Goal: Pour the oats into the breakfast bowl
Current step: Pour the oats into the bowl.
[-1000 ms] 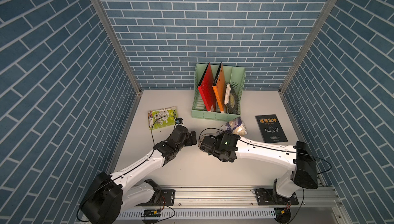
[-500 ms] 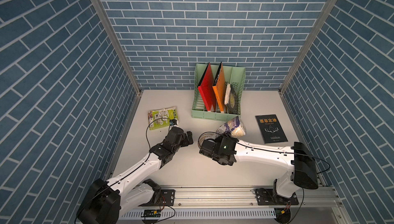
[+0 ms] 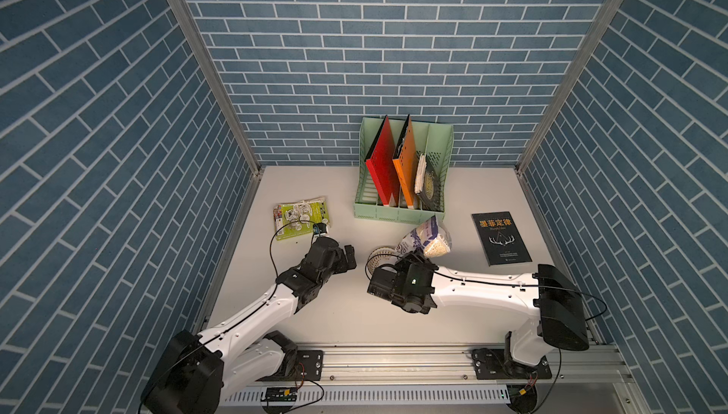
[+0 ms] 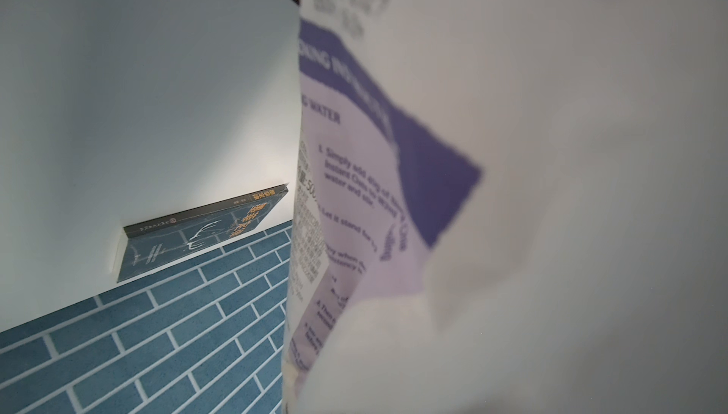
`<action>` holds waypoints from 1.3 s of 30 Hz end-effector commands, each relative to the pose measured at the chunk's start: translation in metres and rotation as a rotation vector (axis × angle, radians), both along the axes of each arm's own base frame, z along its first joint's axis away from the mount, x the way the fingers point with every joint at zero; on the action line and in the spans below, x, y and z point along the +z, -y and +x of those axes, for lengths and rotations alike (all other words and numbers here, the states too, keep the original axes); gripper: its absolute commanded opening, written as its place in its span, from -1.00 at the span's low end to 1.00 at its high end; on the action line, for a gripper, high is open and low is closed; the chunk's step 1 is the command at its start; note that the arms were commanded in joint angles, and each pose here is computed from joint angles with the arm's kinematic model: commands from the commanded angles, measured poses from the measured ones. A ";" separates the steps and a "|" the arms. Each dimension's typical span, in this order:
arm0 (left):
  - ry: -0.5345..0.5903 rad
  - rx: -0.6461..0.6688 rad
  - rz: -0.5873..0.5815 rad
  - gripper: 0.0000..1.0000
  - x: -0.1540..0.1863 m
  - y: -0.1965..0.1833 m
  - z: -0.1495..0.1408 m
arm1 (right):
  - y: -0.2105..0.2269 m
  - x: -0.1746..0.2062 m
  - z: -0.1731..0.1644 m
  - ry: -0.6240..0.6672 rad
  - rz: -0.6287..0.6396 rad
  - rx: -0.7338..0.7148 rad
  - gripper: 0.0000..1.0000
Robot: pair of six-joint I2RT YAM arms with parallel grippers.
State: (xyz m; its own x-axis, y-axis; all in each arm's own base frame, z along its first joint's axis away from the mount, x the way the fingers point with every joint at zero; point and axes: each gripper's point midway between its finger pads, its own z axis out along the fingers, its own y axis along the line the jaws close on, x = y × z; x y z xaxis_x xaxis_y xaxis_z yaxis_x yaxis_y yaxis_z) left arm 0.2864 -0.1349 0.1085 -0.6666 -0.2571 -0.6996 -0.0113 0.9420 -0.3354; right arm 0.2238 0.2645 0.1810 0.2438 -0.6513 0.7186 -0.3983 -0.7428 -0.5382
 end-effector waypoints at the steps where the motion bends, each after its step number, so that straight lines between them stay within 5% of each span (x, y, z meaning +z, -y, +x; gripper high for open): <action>1: -0.011 0.001 0.000 0.99 -0.003 -0.002 -0.002 | 0.003 0.032 0.007 0.144 -0.045 0.000 -1.00; 39: -0.014 -0.003 0.013 0.99 -0.003 -0.002 -0.001 | 0.012 0.049 0.005 0.182 -0.017 0.002 -1.00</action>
